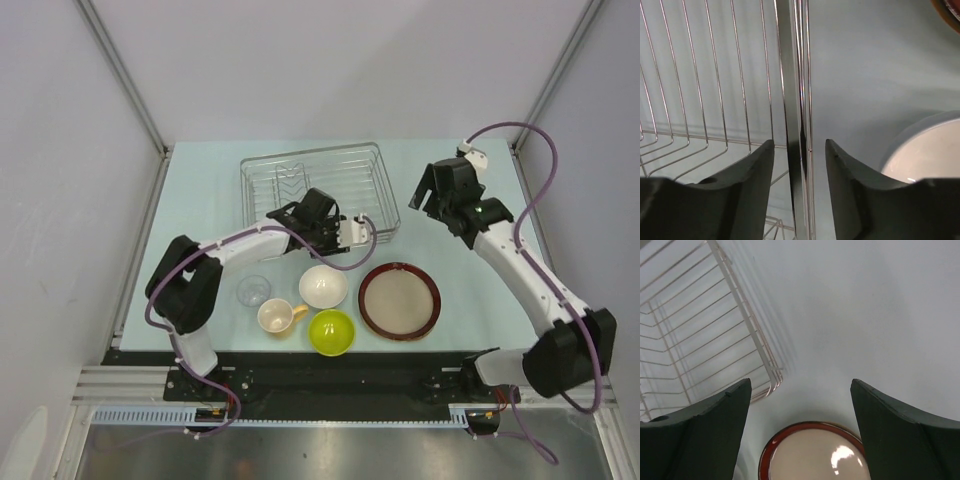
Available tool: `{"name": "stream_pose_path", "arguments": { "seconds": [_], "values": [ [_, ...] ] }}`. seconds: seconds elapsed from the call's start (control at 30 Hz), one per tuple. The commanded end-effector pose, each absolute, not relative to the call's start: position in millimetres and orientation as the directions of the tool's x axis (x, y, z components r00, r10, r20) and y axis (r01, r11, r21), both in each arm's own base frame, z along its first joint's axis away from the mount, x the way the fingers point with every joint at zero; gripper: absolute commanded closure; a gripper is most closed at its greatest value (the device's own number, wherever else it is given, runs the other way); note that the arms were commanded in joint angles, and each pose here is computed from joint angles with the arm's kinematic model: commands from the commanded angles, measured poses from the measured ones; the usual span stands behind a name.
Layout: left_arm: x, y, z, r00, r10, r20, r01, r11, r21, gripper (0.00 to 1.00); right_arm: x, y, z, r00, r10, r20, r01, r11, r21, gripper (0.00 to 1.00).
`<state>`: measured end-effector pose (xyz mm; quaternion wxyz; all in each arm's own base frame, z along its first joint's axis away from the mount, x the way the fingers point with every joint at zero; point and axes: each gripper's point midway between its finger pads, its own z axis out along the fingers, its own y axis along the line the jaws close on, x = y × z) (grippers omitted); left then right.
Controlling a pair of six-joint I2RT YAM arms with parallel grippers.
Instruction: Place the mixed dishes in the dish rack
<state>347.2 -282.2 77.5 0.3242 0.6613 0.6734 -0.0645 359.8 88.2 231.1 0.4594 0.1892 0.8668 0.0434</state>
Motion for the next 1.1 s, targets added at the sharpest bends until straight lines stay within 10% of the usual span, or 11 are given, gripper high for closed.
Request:
{"name": "stream_pose_path", "arguments": {
  "seconds": [0.0, 0.23, 0.67, 1.07],
  "values": [
    [358.7, -290.5, 131.1, 0.174, 0.826, -0.537, 0.883, 0.11, 0.456, 0.39, 394.5, 101.4, 197.0, -0.559, 0.362, -0.746, 0.265, 0.931, 0.252, 0.14],
    [384.8, -281.0, 175.9, 0.184, 0.814, -0.551, 0.785, 0.216, 0.581, 0.08, 416.0, 123.8, 147.3, -0.652, 0.327, -0.684, 0.224, 0.945, 0.238, 0.15],
    [404.9, -204.8, 314.3, 0.022, 0.584, -0.812, 0.667, 0.596, 0.447, 0.07, 418.5, 131.4, 213.8, -0.545, 0.331, -0.771, 0.157, 0.943, 0.294, 0.15],
    [440.8, -73.2, 190.9, -0.455, 0.422, -0.785, 0.39, 0.886, 0.25, 0.09, 455.0, 161.6, 190.7, -0.599, 0.246, -0.763, 0.08, 0.965, 0.248, 0.15]
  ]
}}
